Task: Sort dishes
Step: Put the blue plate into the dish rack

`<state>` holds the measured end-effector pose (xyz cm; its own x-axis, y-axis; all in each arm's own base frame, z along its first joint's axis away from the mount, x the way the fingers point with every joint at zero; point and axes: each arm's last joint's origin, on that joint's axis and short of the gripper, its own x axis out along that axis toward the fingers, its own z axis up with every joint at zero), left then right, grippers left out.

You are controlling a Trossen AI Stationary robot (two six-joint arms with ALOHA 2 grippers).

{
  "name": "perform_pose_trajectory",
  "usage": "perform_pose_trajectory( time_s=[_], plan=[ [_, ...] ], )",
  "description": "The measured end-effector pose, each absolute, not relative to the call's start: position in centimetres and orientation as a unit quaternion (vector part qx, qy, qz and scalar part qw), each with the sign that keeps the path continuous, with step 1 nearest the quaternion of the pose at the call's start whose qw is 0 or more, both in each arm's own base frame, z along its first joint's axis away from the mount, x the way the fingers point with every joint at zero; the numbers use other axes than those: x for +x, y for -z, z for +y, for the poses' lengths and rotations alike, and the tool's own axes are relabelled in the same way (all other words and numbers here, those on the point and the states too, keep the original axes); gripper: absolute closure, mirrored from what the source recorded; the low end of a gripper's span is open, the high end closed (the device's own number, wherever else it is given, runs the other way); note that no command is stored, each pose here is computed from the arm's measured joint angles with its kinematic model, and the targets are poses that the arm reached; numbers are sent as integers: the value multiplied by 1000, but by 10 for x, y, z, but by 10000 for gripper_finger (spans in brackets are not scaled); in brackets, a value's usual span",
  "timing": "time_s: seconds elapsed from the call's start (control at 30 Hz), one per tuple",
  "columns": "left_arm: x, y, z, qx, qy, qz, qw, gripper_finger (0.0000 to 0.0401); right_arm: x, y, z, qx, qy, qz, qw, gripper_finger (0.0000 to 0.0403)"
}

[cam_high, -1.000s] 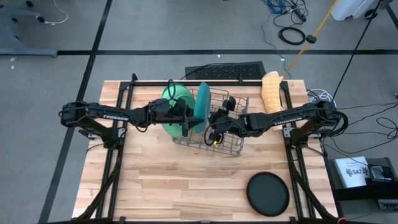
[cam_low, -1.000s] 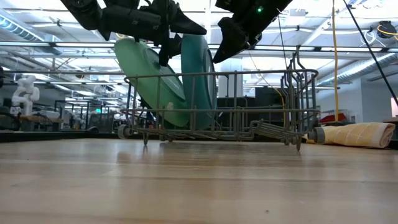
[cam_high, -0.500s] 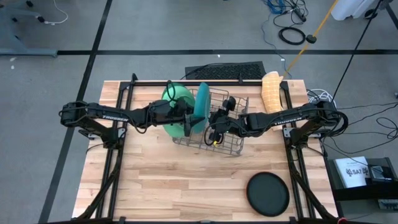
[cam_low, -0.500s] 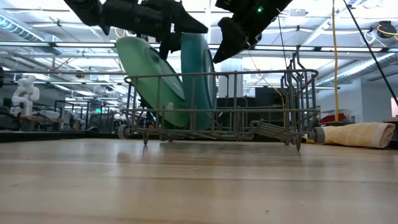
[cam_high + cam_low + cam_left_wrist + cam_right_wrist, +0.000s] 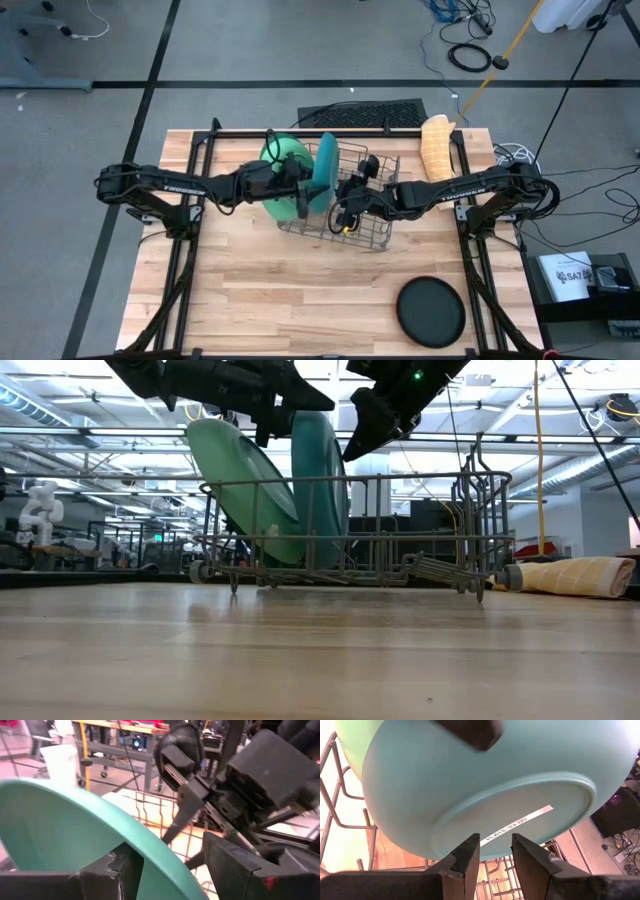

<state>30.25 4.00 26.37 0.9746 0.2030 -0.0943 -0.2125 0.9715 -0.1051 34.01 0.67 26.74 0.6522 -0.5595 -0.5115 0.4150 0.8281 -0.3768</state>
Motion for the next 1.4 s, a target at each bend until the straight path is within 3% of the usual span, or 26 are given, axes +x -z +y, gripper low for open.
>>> perform_pose_trajectory(
  time_s=[0.77,1.17,1.4],
  plan=[
    [295,-270,38,16,-185,55,981,198,340,-267,7,-116,270,318,901,294],
    [296,-263,29,-41,-136,103,985,90,340,-267,6,-114,271,318,901,294],
    [300,-277,20,9,-167,103,981,70,340,-267,6,-113,271,318,901,294]
  ],
)
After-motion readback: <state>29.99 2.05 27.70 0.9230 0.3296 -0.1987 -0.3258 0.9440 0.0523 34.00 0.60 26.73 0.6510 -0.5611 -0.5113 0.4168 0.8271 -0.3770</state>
